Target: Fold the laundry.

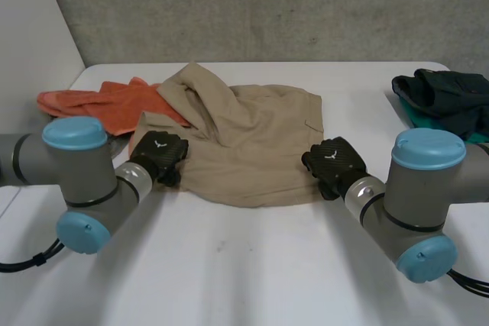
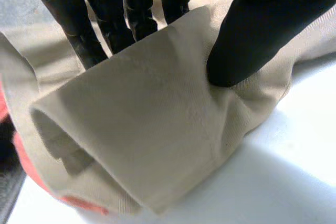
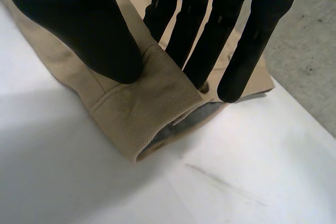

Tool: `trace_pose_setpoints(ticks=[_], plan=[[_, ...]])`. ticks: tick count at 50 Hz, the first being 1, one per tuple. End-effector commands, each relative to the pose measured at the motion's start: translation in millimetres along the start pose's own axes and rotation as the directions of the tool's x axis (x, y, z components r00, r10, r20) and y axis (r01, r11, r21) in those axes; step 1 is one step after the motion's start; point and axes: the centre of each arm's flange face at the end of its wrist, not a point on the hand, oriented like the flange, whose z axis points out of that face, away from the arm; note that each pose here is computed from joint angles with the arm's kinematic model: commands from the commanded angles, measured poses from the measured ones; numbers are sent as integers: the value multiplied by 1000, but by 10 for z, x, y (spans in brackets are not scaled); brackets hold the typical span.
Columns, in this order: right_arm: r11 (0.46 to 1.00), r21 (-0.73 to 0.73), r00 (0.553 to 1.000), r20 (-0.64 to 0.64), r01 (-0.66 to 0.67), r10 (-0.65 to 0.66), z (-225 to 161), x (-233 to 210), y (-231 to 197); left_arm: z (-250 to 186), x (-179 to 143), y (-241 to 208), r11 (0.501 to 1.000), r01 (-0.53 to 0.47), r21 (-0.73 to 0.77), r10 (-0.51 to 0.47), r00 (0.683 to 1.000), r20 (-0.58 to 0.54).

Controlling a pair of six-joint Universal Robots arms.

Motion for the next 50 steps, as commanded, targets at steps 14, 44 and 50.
trace_pose_setpoints(ticks=[14, 44, 50], plan=[[924, -296, 967, 156, 241, -202, -827, 224, -256, -1198, 366, -570, 967, 68, -248, -116, 976, -185], [817, -426, 919, 236, 390, -315, -1657, 256, -162, -2347, 937, -339, 919, -117, -376, -23, 937, -348], [807, -431, 910, 278, 404, -307, -1807, 166, -63, -2617, 1107, -265, 913, -187, -362, 17, 905, -425]])
